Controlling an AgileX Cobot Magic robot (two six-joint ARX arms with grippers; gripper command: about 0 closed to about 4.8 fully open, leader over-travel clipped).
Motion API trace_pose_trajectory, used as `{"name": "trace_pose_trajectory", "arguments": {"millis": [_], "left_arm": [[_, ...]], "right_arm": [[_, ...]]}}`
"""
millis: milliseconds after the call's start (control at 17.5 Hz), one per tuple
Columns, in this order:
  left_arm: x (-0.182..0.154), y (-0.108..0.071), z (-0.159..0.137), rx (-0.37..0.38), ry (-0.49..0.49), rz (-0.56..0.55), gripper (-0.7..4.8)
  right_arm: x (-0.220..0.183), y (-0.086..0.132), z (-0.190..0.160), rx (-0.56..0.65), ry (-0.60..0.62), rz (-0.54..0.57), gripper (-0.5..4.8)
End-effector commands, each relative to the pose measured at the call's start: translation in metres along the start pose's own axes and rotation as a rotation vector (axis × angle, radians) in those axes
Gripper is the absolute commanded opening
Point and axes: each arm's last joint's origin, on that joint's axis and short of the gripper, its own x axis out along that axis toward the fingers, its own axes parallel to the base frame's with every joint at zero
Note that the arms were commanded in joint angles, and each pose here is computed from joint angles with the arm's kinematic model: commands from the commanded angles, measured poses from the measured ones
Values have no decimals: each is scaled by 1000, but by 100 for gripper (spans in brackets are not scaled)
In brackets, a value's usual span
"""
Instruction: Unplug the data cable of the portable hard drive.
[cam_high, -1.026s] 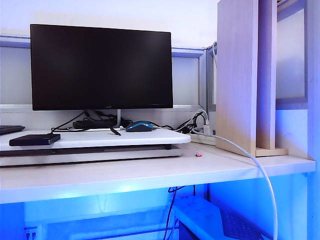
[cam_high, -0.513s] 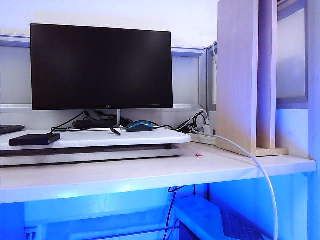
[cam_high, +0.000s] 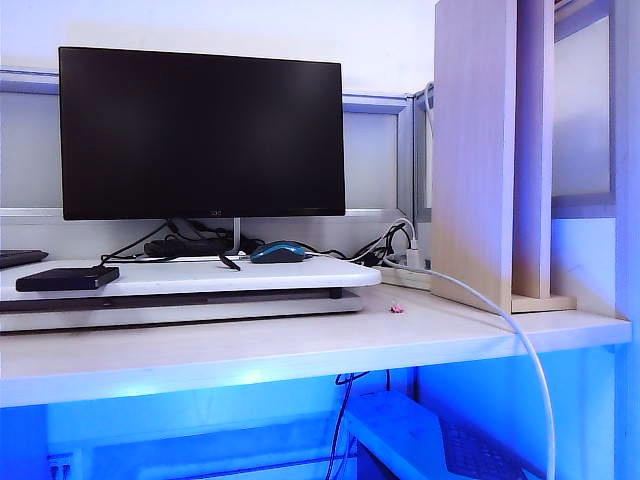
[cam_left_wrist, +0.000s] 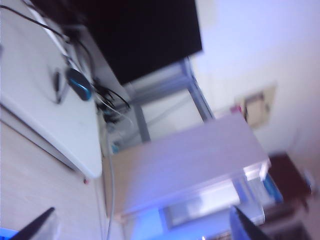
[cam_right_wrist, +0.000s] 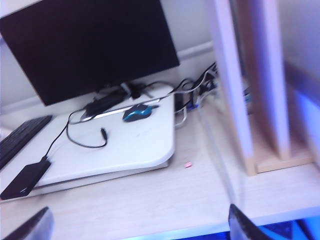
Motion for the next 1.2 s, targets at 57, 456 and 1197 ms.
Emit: {"name": "trace_pose_trajectory", "arguments": {"millis": [57, 456, 1197], "left_arm": [[9, 1, 1, -84, -12, 28, 479], [65, -13, 12, -21, 36, 57, 479], [113, 90, 48, -136, 123, 403, 479]], "right_arm": [[20, 1, 18, -1, 8, 67, 479], [61, 1, 29, 2, 45, 161, 479], [115, 10, 12, 41, 117, 242, 479]]}}
